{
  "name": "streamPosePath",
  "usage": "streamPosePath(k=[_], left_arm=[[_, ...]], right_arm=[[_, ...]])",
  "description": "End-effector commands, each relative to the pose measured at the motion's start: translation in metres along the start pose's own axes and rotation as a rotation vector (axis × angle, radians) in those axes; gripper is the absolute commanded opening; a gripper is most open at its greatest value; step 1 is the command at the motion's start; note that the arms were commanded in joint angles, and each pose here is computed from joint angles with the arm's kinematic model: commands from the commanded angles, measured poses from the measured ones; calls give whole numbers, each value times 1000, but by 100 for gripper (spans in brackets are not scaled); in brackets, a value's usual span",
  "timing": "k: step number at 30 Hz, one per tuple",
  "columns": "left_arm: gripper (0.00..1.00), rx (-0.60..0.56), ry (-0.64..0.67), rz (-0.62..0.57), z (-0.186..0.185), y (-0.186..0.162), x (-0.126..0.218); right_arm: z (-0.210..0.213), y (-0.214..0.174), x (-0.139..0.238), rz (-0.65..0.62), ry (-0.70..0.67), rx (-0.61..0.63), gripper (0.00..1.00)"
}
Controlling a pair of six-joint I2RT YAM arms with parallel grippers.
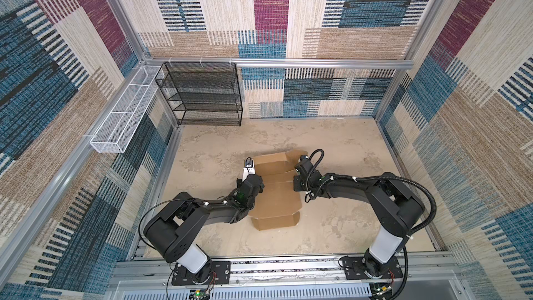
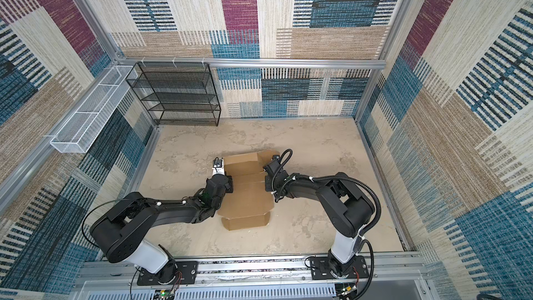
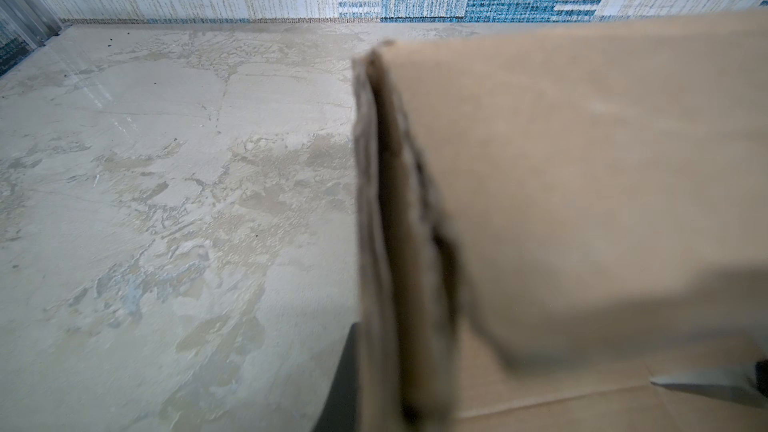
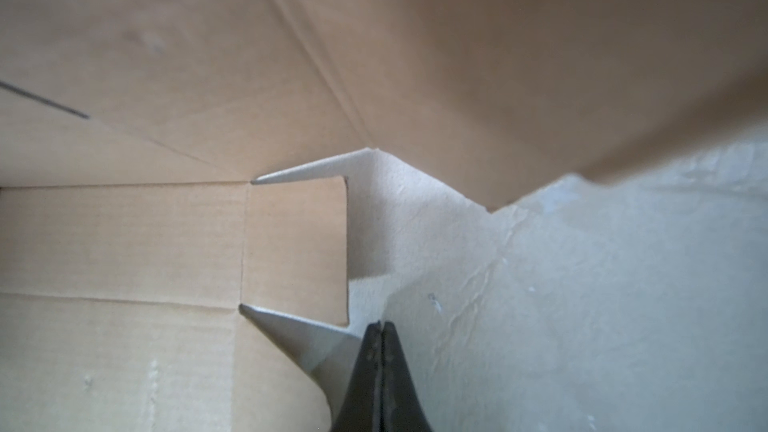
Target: Fold the paper box
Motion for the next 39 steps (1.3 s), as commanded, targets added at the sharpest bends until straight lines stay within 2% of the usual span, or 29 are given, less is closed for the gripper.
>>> streamPosePath(k=[1, 8, 15, 24, 29, 34, 39], left_arm=[[0, -25, -7, 60, 0, -10, -1], [0, -28, -18, 65, -2, -10, -3], [0, -21, -27, 71, -4, -11, -5], [0, -9, -18, 76, -5, -9, -6], [0, 8, -4, 75, -2, -10, -5], [0, 9, 0, 77, -2, -10, -4], [0, 10, 3, 73, 0, -9, -2]], right_arm=[[8, 10, 1, -62, 47, -17, 5], [18, 19, 7, -115, 130, -4, 4], [29, 19, 8, -105, 223, 16, 4], [47, 11, 1, -68, 255, 36, 4], [46, 17, 18, -96, 250, 29, 4], [40, 23, 46, -124, 229, 39, 9], [21, 22, 73, -174, 152, 44, 21]])
Point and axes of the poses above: each gripper's point midway between its finger pads, its own x axis back along the fingers, its own z axis along the line the jaws close on, y = z × x, the point moved 10 cm from there along x, back along the fingers, and after that the axes turned 11 degrees about -x, right-handed, at the moved point
